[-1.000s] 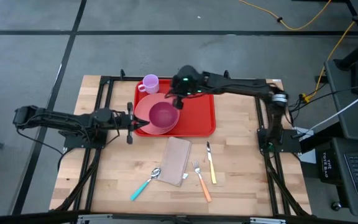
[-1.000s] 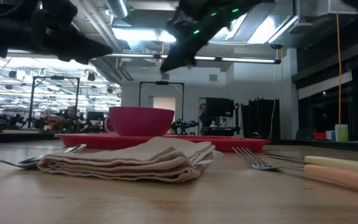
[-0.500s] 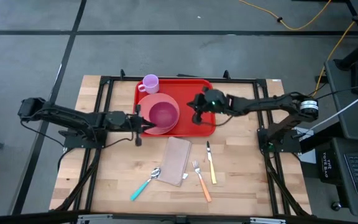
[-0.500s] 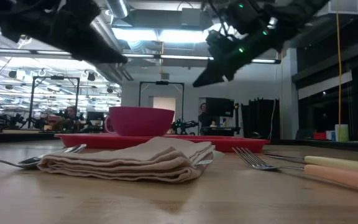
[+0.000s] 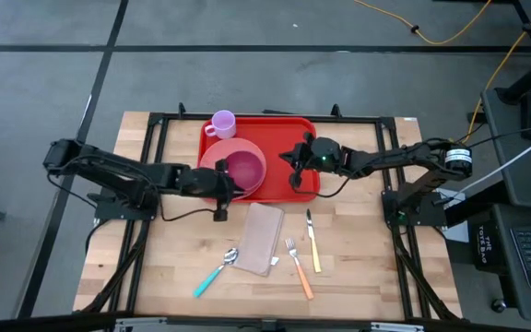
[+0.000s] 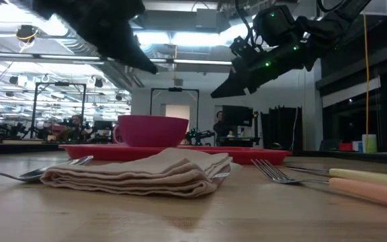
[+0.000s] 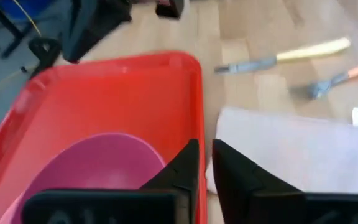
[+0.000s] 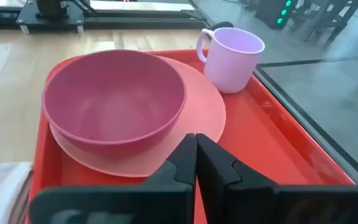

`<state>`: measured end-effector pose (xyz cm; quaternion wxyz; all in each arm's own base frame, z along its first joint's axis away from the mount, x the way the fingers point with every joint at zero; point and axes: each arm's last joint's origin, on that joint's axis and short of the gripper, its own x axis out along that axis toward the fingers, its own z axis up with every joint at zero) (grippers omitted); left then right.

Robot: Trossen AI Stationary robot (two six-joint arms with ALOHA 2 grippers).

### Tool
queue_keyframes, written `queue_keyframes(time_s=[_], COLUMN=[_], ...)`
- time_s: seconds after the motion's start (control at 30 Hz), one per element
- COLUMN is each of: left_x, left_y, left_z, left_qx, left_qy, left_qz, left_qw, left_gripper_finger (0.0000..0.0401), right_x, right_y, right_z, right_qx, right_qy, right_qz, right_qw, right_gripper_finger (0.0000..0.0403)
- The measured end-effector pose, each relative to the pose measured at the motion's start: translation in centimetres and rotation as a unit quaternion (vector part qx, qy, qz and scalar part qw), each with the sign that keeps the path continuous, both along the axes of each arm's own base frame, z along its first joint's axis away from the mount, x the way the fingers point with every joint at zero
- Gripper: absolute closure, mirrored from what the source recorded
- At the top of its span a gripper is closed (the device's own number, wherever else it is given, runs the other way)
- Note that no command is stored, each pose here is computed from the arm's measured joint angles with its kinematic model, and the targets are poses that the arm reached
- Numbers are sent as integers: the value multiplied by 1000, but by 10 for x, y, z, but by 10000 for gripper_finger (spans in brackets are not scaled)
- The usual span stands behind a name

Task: Set up tray
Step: Put the pink bowl on top of the light orange plate

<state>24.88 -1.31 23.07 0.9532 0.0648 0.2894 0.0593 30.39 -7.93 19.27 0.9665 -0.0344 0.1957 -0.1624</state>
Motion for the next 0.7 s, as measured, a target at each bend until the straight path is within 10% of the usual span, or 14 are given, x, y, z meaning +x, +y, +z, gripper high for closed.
queue_keyframes(time_s=[0.7], left_x=[27], left_y=[16], left_z=[-26], left_qx=[11], left_qy=[229], left_qz=[70], left_qw=[971], left_gripper_finger=[243], right_x=[-1], right_y=[0], right_z=[-3], right_qx=[-2], right_qy=[11], right_qz=[4], right_qw=[1000], right_gripper_finger=[389])
